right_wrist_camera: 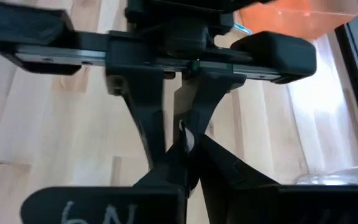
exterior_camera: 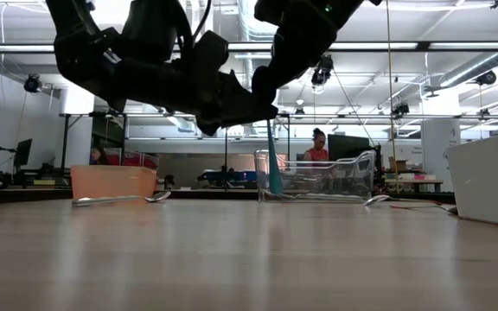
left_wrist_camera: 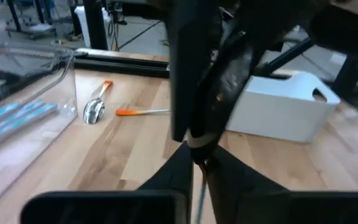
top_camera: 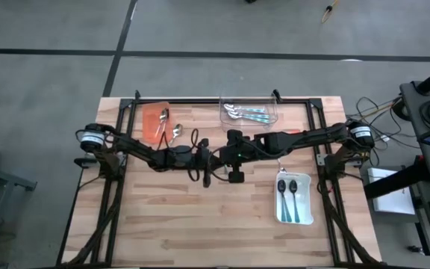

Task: Sort silverware by color (type)
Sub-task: Put the blue spoon into the white bin

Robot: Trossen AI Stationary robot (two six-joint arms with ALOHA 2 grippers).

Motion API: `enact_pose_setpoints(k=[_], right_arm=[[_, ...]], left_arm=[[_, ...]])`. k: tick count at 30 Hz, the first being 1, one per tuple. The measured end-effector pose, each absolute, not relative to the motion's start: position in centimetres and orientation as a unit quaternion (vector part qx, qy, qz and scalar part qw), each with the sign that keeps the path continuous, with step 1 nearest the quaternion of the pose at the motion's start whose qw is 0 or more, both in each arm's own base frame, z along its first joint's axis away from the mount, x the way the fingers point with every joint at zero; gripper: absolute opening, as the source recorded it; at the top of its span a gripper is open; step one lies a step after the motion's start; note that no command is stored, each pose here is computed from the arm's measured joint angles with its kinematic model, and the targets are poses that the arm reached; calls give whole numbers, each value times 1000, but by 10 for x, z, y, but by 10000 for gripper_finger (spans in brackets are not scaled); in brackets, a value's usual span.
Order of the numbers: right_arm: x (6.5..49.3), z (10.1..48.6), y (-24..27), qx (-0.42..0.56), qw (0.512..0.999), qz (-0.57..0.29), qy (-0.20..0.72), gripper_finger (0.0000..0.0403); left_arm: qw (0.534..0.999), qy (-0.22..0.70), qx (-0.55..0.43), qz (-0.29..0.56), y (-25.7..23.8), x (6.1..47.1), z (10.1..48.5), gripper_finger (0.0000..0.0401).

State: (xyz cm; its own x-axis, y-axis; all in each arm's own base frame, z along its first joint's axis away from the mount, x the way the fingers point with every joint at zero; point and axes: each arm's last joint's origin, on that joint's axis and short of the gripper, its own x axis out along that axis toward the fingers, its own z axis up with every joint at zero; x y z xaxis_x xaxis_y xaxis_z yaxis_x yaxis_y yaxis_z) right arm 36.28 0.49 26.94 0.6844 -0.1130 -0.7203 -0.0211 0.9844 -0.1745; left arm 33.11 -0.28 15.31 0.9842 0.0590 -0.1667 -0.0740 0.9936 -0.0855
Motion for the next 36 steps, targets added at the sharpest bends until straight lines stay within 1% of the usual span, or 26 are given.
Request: enact_pose_setpoints(k=[5, 7, 11, 17, 22, 26, 30, 33, 36], right_arm=[[363, 270, 5, -82, 915, -27, 394, 15], [363, 270, 5, -70, 916, -32, 393, 24], [363, 270, 5, -44, 918, -40, 392, 71], [362, 275, 3, -44, 922, -58, 380, 149], [356, 291, 2, -44, 930, -72, 359, 183], [349, 309, 2, -39, 938, -78, 336, 188], [333, 326, 4, -42, 944, -92, 312, 180], [319, 332, 9, -49, 946, -107, 301, 173], [310, 329, 15, -50, 949, -106, 292, 167]], left_arm=[[994, 80, -61, 34, -3, 330, 154, 7], [994, 79, -63, 37, -3, 330, 154, 5], [994, 77, -59, 49, -2, 330, 155, 0], [994, 68, -64, 58, -2, 330, 157, 1], [994, 44, -74, 70, -1, 330, 162, 1], [991, 23, -85, 105, 1, 328, 168, 1], [985, 15, -97, 145, 3, 319, 173, 1], [980, -8, -108, 166, 4, 311, 184, 1], [979, -29, -113, 165, 5, 304, 196, 1]])
